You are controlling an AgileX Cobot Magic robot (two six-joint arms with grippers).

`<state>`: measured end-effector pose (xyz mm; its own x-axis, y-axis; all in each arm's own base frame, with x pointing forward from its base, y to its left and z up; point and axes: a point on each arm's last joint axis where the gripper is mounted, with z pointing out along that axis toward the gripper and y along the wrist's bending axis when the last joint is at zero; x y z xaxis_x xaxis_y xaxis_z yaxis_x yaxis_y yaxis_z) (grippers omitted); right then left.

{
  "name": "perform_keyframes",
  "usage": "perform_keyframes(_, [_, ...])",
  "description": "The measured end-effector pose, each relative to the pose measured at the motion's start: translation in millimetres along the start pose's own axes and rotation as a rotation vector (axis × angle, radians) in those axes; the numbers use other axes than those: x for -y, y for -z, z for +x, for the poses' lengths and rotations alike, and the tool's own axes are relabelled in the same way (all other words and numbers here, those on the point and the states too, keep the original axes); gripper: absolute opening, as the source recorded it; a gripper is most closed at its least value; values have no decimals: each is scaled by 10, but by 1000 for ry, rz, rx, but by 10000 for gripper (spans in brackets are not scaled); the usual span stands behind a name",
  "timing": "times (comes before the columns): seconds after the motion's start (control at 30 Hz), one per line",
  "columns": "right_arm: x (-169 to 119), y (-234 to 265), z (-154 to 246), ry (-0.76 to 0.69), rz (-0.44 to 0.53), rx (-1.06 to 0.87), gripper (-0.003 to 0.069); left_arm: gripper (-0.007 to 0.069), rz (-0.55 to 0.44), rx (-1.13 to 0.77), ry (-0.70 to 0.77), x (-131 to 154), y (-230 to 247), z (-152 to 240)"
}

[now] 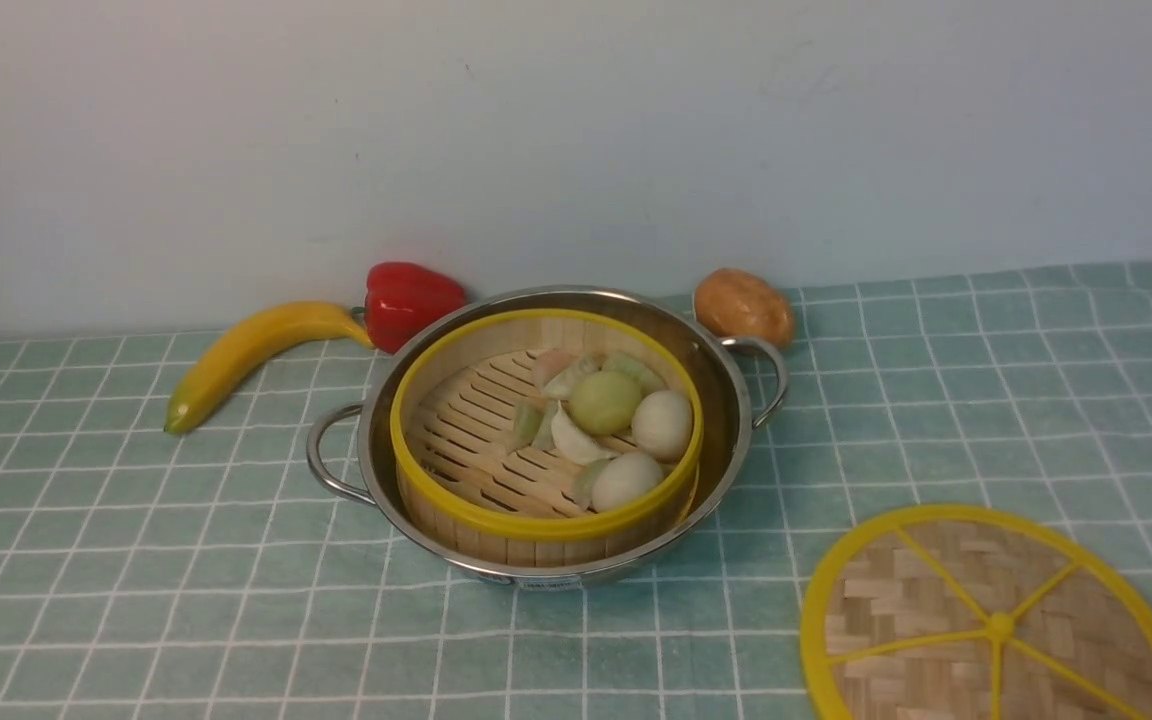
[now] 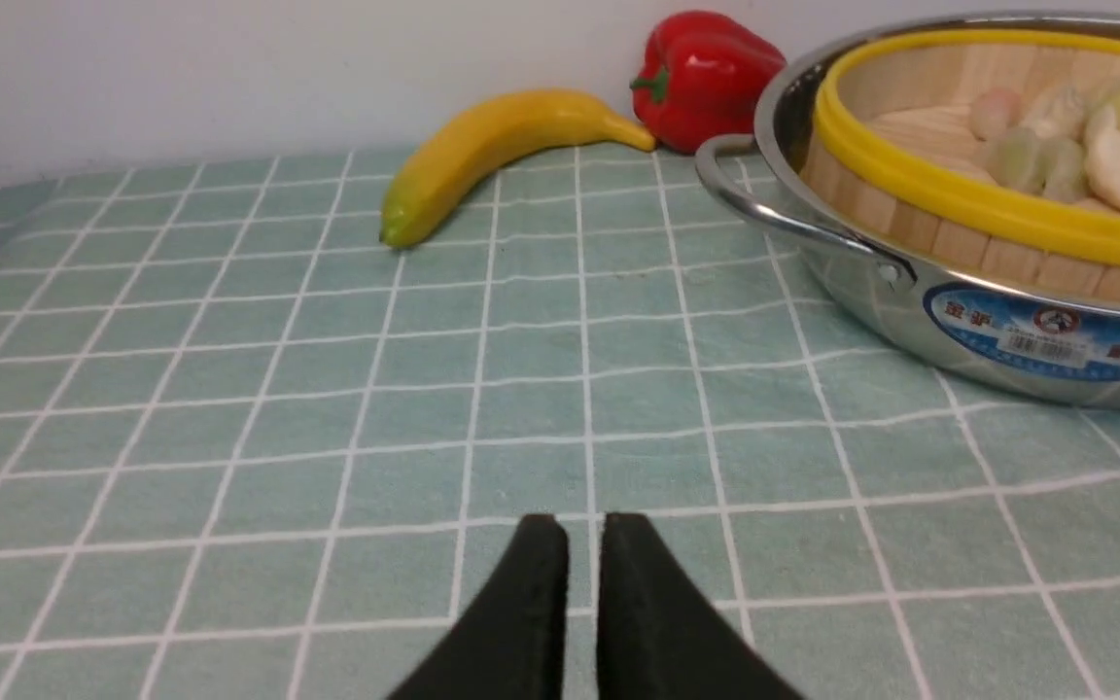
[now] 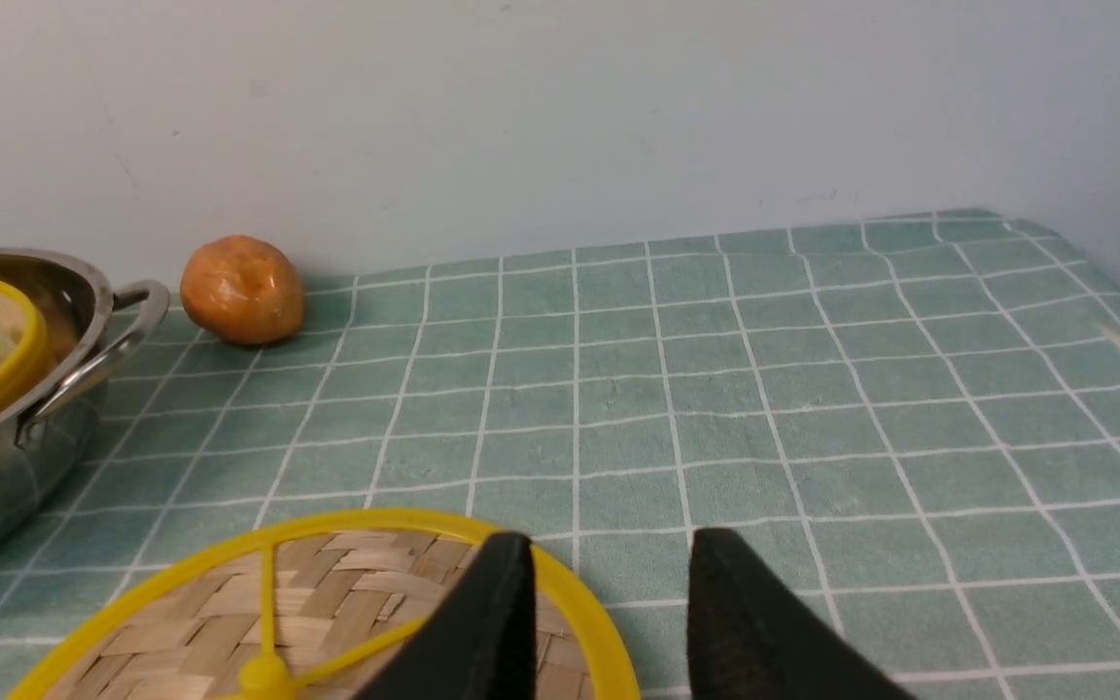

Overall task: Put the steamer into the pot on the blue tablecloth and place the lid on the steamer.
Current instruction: 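Move the gripper down to the bamboo steamer lid and grasp its center knob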

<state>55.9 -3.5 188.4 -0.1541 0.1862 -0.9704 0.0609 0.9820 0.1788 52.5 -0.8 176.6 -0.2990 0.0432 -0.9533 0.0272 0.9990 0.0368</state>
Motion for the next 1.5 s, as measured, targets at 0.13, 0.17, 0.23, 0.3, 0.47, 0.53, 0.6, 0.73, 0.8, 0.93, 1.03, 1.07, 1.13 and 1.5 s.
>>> perform_keyframes(0.13, [0, 0, 0, 0, 0, 0, 242, 54, 1, 23, -4, 1, -1, -17])
perform_keyframes(0.17, [0, 0, 0, 0, 0, 0, 242, 54, 1, 23, -5, 1, -1, -18])
perform_keyframes(0.23, [0, 0, 0, 0, 0, 0, 242, 62, 2, 23, -5, 2, -1, -18])
perform_keyframes(0.3, [0, 0, 0, 0, 0, 0, 242, 65, 2, 23, -8, 2, -1, -18])
perform_keyframes(0.47, [0, 0, 0, 0, 0, 0, 242, 85, 0, 43, -34, 1, -1, -36])
perform_keyframes(0.53, [0, 0, 0, 0, 0, 0, 242, 85, 0, 46, -39, 1, -1, -39])
perform_keyframes(0.6, [0, 0, 0, 0, 0, 0, 242, 87, 0, 46, -43, 1, -1, -39])
perform_keyframes(0.73, [0, 0, 0, 0, 0, 0, 242, 96, 0, 46, -43, 1, -1, -39])
perform_keyframes(0.8, [0, 0, 0, 0, 0, 0, 242, 97, 0, 46, -44, 1, -1, -39])
perform_keyframes(0.93, [0, 0, 0, 0, 0, 0, 242, 107, 0, 46, -44, 1, -1, -39])
perform_keyframes(1.03, [0, 0, 0, 0, 0, 0, 242, 113, 0, 46, -44, 1, -1, -39])
perform_keyframes(1.07, [0, 0, 0, 0, 0, 0, 242, 115, 0, 46, -44, 1, -1, -39])
perform_keyframes(1.13, [0, 0, 0, 0, 0, 0, 242, 117, 0, 46, -44, 1, -1, -39])
perform_keyframes(1.5, [-89, 159, -431, -105, -37, 86, 242, 117, 0, 46, -44, 1, -1, -39])
